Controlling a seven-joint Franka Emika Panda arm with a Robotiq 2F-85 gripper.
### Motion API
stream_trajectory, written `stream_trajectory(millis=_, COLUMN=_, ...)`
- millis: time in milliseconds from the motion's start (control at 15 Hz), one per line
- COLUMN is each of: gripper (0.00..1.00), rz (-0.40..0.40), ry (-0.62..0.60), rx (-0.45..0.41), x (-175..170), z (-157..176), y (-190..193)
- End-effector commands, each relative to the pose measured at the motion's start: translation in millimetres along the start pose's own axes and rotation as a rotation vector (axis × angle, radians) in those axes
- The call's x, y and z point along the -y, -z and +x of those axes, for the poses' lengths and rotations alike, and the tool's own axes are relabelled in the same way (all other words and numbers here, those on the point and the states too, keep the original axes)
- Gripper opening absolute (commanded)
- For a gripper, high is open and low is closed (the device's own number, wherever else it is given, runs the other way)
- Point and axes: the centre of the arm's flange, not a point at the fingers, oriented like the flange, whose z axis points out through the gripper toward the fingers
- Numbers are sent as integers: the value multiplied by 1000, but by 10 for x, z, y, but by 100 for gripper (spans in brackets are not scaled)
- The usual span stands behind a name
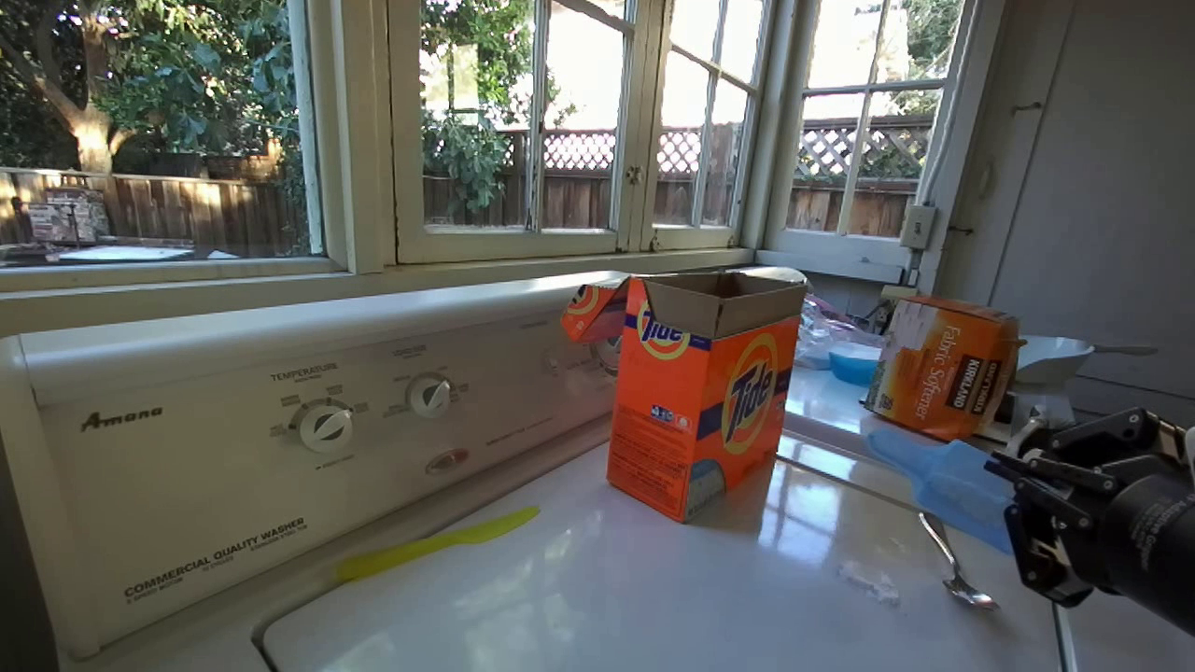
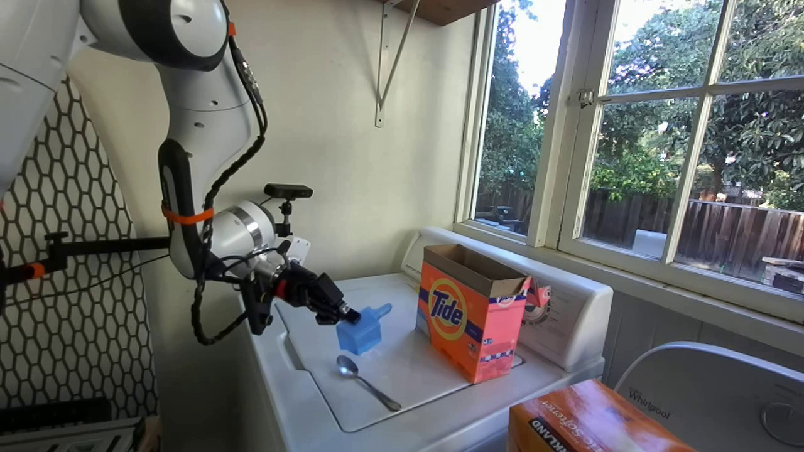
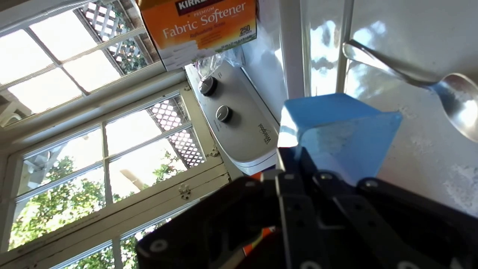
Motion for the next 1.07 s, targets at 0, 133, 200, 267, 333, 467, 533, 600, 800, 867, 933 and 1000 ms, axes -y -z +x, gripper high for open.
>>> stream_trajectory(millis=0, gripper=4, rz=0, ry=0, rx=1, x=-1, z=1, y=-4)
stream_trajectory(millis=133, gripper=4, rz=-1, ry=0, rx=1, x=-1, z=1, y=-6)
stream_trajectory(millis=200, gripper=1, rz=-13, ry=9, rx=-3, x=12, z=1, y=-5)
stream_trajectory(millis=267, gripper=1, rz=-30, ry=24, rx=-10, x=22, z=3, y=0)
stream_trajectory(millis=333, gripper=1, rz=-33, ry=29, rx=-10, x=25, z=6, y=3)
stream_trajectory(millis=467, gripper=1, rz=-42, ry=38, rx=-13, x=24, z=5, y=-1)
stream_trajectory(millis=533, gripper=1, rz=-51, ry=44, rx=-13, x=21, z=7, y=-5)
stream_trajectory(millis=600, gripper=1, rz=-59, ry=51, rx=-14, x=17, z=8, y=-6)
stream_trajectory(millis=800, gripper=1, rz=-79, ry=82, rx=-21, x=33, z=10, y=-2)
stream_trajectory(millis=867, gripper=1, rz=-80, ry=87, rx=-21, x=53, z=14, y=5)
stream_trajectory(millis=933, gripper=1, rz=-79, ry=92, rx=-24, x=77, z=17, y=18)
stream_trajectory(millis=1000, gripper=1, rz=-82, ry=101, rx=-25, x=95, z=21, y=29)
